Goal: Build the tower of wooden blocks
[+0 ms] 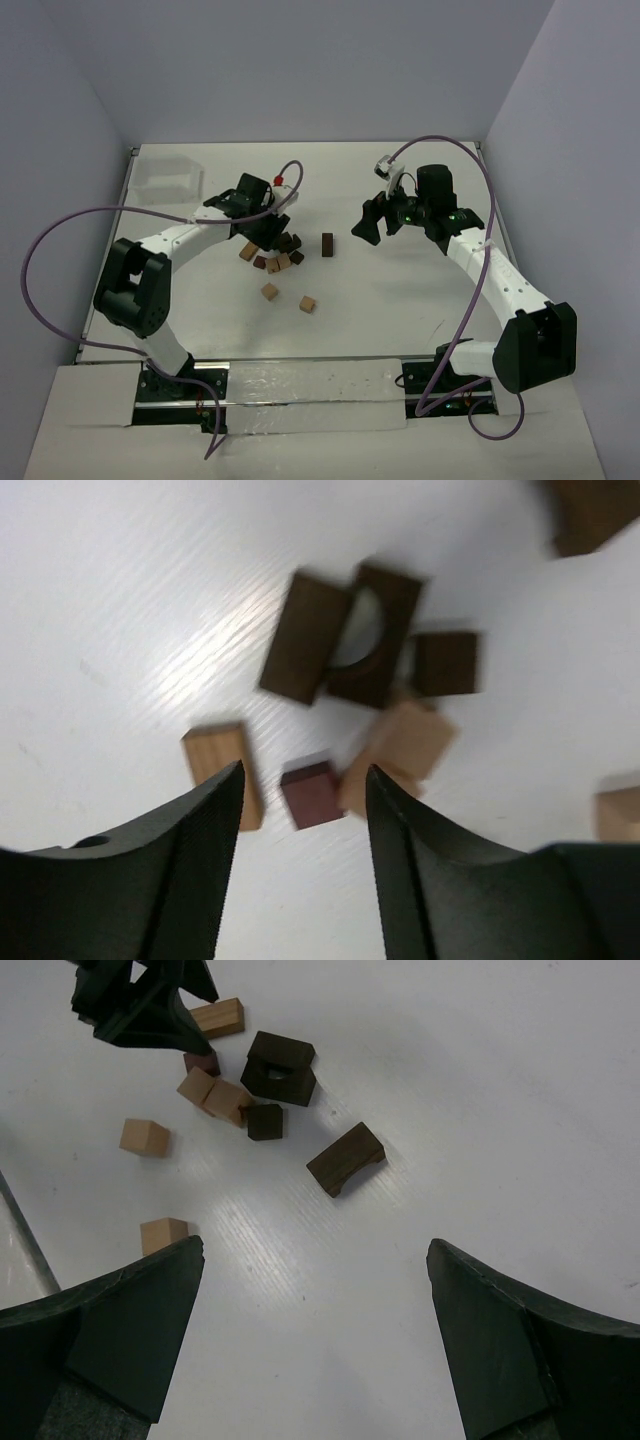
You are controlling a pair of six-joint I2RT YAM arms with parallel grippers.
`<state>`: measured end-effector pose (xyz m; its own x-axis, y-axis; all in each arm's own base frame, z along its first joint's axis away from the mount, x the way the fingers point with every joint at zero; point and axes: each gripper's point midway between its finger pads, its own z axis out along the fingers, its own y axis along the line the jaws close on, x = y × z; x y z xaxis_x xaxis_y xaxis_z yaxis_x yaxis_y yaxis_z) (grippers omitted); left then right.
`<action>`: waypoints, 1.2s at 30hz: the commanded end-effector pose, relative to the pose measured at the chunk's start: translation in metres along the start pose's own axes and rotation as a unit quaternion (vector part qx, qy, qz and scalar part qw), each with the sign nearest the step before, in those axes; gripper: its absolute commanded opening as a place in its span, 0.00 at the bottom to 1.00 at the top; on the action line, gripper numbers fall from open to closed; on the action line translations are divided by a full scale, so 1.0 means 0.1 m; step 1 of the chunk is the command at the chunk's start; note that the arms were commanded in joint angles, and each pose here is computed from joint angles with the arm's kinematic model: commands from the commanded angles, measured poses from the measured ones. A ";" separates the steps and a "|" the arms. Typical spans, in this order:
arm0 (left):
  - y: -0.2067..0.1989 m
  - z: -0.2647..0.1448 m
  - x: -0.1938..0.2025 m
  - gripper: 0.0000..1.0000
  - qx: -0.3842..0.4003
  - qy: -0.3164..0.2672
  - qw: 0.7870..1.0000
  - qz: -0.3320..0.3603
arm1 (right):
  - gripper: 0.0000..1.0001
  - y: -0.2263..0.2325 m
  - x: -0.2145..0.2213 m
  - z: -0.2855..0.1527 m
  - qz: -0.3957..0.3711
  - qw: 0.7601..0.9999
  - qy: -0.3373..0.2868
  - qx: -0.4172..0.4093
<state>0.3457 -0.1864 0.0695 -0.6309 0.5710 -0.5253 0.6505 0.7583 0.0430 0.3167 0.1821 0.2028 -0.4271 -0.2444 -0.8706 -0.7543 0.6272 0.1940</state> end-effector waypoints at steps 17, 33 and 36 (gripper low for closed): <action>-0.55 0.31 -0.61 0.45 0.087 -0.047 0.990 0.103 | 1.00 -0.06 0.01 -0.10 -0.033 0.999 -0.007 0.026; -0.51 0.57 -0.44 0.20 0.075 -0.014 0.990 0.116 | 1.00 -0.11 0.02 -0.19 -0.049 0.998 -0.010 0.041; -0.52 0.49 -0.48 0.04 0.076 -0.020 0.991 0.107 | 1.00 -0.12 -0.03 -0.23 -0.059 0.997 -0.014 0.050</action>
<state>0.3530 -0.2573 0.0306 -0.4867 0.7181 -0.4974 0.8239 0.5666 0.0117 0.3158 0.1648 0.2014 -0.3739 -0.2909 -0.8807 -0.7482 0.6558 0.1010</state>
